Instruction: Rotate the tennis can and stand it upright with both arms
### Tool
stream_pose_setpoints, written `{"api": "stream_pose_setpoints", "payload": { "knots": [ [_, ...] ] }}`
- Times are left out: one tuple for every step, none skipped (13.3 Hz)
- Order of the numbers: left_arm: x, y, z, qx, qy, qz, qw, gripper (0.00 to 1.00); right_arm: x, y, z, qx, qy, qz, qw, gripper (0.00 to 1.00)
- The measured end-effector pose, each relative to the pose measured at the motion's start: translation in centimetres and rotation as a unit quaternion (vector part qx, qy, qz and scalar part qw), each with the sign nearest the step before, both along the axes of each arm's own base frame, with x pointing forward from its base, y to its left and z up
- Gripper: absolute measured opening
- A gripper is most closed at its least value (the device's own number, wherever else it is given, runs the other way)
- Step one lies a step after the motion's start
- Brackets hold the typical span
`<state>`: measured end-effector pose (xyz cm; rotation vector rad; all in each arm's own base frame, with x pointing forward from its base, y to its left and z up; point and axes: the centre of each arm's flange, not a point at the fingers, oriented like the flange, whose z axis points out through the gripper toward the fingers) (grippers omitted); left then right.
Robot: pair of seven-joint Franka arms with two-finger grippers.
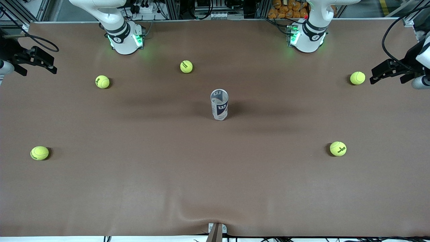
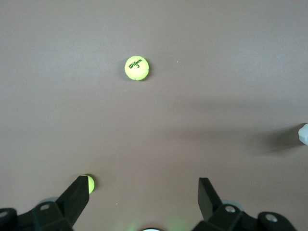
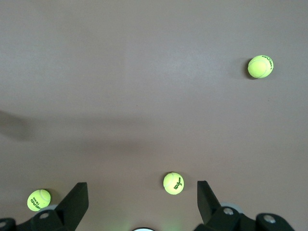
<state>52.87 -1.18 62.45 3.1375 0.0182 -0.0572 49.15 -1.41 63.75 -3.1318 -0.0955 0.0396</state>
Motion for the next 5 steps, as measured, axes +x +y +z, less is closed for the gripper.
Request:
{"api": "stream_pose_setpoints", "payload": {
  "knots": [
    [-0.01, -0.27, -0.02, 0.0, 0.0, -0.003, 1.0, 1.0, -0.01, 0.0, 0.0, 0.0, 0.0, 0.0, 1.0, 1.0],
    [-0.01, -0.43, -0.03, 0.0, 0.0, -0.004, 1.0, 1.0, -0.01, 0.0, -0.01, 0.0, 0.0, 0.0, 1.0, 1.0],
    [-0.01, -0.45, -0.03, 0.0, 0.0, -0.004, 1.0, 1.0, -0.01, 0.0, -0.01, 0.0, 0.001, 0.0, 1.0, 1.0],
    [-0.01, -0.43, -0.04, 0.0, 0.0, -0.004, 1.0, 1.0, -0.02, 0.0, -0.02, 0.0, 0.001, 0.0, 1.0, 1.0],
    [-0.01, -0.42, -0.05, 0.0, 0.001, -0.004, 1.0, 1.0, -0.02, 0.0, -0.02, 0.0, 0.001, 0.0, 1.0, 1.0]
  ]
}}
